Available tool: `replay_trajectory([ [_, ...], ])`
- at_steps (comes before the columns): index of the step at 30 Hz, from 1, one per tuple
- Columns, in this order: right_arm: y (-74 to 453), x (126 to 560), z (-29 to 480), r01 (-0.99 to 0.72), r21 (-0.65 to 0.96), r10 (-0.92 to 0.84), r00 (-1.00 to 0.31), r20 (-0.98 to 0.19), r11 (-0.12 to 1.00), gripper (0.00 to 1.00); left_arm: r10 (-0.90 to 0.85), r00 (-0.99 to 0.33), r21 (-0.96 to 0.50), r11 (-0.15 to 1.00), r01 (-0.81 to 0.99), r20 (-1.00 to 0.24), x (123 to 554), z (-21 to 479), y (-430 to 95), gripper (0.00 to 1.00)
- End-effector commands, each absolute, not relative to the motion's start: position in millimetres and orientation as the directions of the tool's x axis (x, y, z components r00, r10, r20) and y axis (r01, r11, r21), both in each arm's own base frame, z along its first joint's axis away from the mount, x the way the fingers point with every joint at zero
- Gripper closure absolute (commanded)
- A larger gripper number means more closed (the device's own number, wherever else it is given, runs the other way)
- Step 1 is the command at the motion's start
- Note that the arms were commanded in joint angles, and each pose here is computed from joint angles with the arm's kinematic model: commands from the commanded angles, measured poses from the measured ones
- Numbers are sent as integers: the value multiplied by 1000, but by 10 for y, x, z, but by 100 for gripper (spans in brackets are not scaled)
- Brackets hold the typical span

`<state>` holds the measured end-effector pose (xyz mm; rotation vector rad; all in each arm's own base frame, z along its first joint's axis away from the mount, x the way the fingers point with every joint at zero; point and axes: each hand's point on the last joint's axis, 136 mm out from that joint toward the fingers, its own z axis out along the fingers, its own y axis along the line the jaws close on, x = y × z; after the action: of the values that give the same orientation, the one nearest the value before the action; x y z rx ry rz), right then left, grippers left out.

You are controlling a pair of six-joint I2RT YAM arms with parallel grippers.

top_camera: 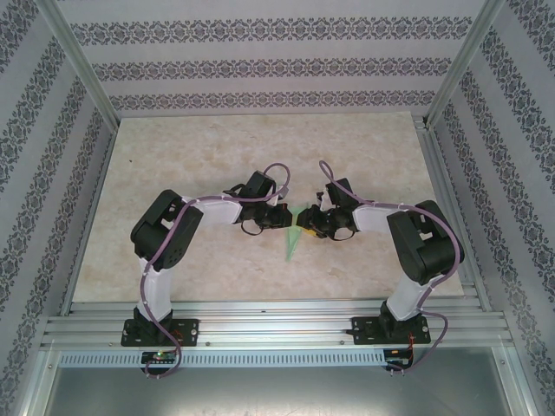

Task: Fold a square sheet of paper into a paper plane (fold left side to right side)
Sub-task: Fold the wing for the fifth time at the center of the table.

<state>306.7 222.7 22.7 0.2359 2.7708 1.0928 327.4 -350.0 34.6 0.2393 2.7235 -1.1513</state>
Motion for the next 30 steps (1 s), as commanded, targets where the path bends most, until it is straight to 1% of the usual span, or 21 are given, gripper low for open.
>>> replay_trajectory([
  [1, 2188, 3053, 256, 44, 652, 178, -974, -141, 757, 62, 98, -967, -672, 703, 235, -236, 3300, 264, -3499, 91],
  [6, 2165, 3026, 394, 17, 656, 174, -969, -174, 754, 62, 101, -970, -675, 703, 226, -221, 3283, 202, -3498, 91],
  [11, 2267, 2935, 592, -14, 698, 168, -967, -192, 716, 67, 109, -971, -693, 683, 230, -215, 3236, 201, -3521, 91],
  [15, 2377, 2814, 669, -7, 733, 185, -966, -182, 680, 72, 114, -970, -695, 681, 232, -213, 3212, 186, -3524, 91],
  [21, 2607, 2633, 589, 4, 756, 197, -967, -165, 655, 76, 118, -971, -698, 678, 231, -207, 3187, 161, -3536, 91],
  [30, 2766, 2565, 501, 5, 759, 183, -972, -151, 651, 77, 121, -972, -689, 689, 227, -200, 3161, 115, -3518, 91],
])
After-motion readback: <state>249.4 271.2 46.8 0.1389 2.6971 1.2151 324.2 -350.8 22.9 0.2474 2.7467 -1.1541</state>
